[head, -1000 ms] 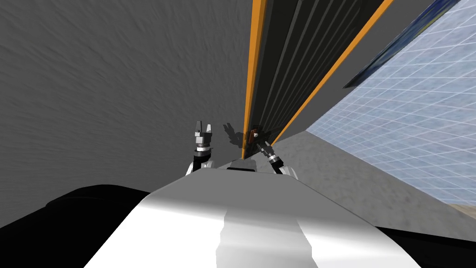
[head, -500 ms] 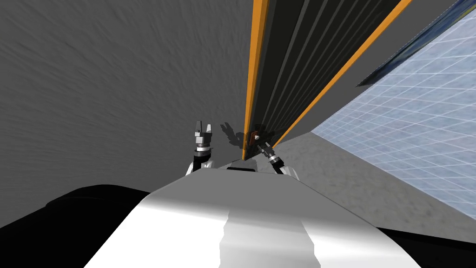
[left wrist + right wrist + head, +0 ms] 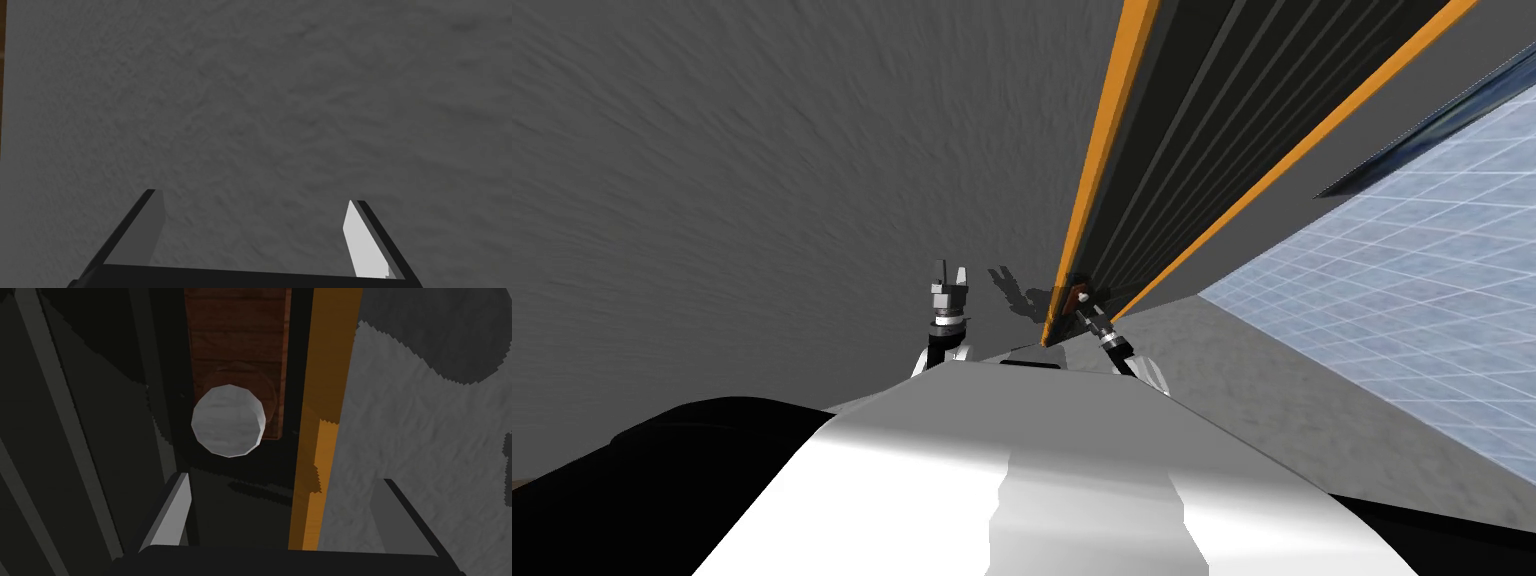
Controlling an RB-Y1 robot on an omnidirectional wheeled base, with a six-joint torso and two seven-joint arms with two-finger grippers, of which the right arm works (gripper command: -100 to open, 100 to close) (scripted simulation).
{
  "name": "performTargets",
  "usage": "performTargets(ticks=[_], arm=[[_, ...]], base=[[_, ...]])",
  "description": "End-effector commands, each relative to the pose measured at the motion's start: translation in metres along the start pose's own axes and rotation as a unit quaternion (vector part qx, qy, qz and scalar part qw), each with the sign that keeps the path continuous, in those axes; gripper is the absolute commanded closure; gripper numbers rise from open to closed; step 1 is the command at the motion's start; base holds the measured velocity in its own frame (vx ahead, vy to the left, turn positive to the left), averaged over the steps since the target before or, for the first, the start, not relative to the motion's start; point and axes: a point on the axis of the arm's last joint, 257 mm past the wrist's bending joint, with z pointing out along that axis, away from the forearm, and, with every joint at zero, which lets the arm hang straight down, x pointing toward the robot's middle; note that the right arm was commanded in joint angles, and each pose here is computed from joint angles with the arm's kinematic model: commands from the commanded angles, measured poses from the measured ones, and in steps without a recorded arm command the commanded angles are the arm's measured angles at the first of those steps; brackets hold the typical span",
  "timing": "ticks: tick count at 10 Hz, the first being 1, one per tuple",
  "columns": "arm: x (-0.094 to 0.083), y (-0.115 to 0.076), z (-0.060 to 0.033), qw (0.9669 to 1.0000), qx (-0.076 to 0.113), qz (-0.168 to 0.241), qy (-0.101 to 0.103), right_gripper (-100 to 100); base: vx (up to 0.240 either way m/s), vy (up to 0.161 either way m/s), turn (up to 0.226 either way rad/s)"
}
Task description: Pull the door open
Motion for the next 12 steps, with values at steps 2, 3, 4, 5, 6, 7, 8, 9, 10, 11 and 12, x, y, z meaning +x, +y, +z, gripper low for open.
performTargets(ticks=[2,3,4,5,6,7,8,9,10,11,12], arm=[[-0.002,-0.041,-0.0043,0.9996,0.028,0.002,-0.002,-100],[-0.002,-0.041,-0.0043,0.9996,0.028,0.002,-0.002,-100],[-0.003,-0.050,-0.0055,0.9994,0.035,0.003,-0.003,-100],[-0.004,-0.057,-0.0065,0.9992,0.040,0.003,-0.004,-100],[-0.003,-0.051,-0.0052,0.9993,0.037,0.003,-0.003,-100],[-0.003,-0.051,-0.0052,0.9993,0.037,0.003,-0.003,100],[-0.003,-0.051,-0.0052,0.9993,0.037,0.003,-0.003,100],[-0.003,-0.051,-0.0052,0.9993,0.037,0.003,-0.003,100],[-0.003,-0.051,-0.0052,0.9993,0.037,0.003,-0.003,100],[-0.003,-0.051,-0.0052,0.9993,0.037,0.003,-0.003,100],[-0.003,-0.051,-0.0052,0.9993,0.037,0.003,-0.003,100]], base=[[0.098,0.063,0.219],[0.108,0.052,0.100],[0.075,0.032,0.073],[0.085,0.033,0.110],[0.043,0.014,0.020],[-0.003,-0.005,-0.024],[-0.005,-0.022,-0.017],[-0.011,-0.010,0.017],[-0.008,-0.003,0.004],[0.000,0.000,0.000],[0.000,0.000,0.000]])
